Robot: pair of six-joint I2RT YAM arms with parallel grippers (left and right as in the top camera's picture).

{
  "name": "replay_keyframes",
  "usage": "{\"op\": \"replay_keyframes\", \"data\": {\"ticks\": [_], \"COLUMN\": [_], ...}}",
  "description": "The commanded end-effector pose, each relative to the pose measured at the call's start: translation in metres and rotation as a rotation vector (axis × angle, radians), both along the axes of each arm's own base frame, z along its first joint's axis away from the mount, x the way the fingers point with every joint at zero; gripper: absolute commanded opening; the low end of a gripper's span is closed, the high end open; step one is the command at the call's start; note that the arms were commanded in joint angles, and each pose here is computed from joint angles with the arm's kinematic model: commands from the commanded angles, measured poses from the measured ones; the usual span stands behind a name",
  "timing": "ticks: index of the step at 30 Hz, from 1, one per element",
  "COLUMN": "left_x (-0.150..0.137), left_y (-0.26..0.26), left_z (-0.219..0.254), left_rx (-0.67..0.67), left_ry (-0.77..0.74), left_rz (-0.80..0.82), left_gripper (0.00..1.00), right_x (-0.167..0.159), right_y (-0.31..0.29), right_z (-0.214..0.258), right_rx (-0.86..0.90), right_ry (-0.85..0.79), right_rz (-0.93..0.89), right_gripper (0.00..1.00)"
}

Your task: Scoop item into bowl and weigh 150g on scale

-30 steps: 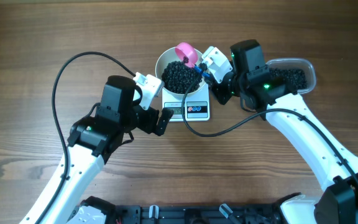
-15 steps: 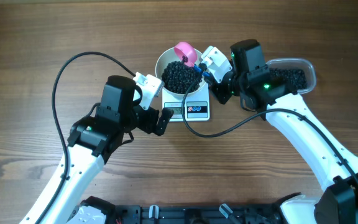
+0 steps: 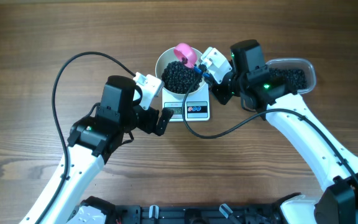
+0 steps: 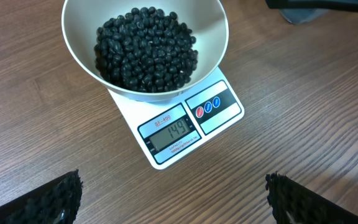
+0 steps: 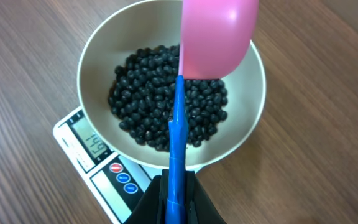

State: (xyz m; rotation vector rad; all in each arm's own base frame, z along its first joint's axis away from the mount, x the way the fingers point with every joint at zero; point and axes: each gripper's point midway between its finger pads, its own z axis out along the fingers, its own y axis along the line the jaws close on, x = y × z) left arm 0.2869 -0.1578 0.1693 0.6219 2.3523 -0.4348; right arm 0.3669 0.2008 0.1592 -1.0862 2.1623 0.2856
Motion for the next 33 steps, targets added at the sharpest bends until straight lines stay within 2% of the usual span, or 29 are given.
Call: {"op": "replay_keyframes", "data": {"ticks": [1, 13, 33], "left_x": [-0.0017, -0.0018, -0.0018], "left_y": [-0.0021, -0.0021, -0.0021], "left_z": [-0.0039, -0.004, -0.004], "left_rx": [0.004, 0.004, 0.004], "left_ry": [0.009, 0.009, 0.009], "left_rz": [-0.018, -0.018, -0.018], "left_gripper": [1.0, 1.0, 1.0], "right_x": [-0.001, -0.004, -0.0037], "right_y": [-0.0008, 0.0075, 0.0076], "right_z": [-0.0059, -0.0021, -0.0018], "right_rx": [-0.005, 0.079, 0.081], "right_ry": [0.024, 0.072, 0.072], "right_rz": [-0.017, -0.045, -0.047], "right_gripper": [0.04, 0.04, 0.04]}}
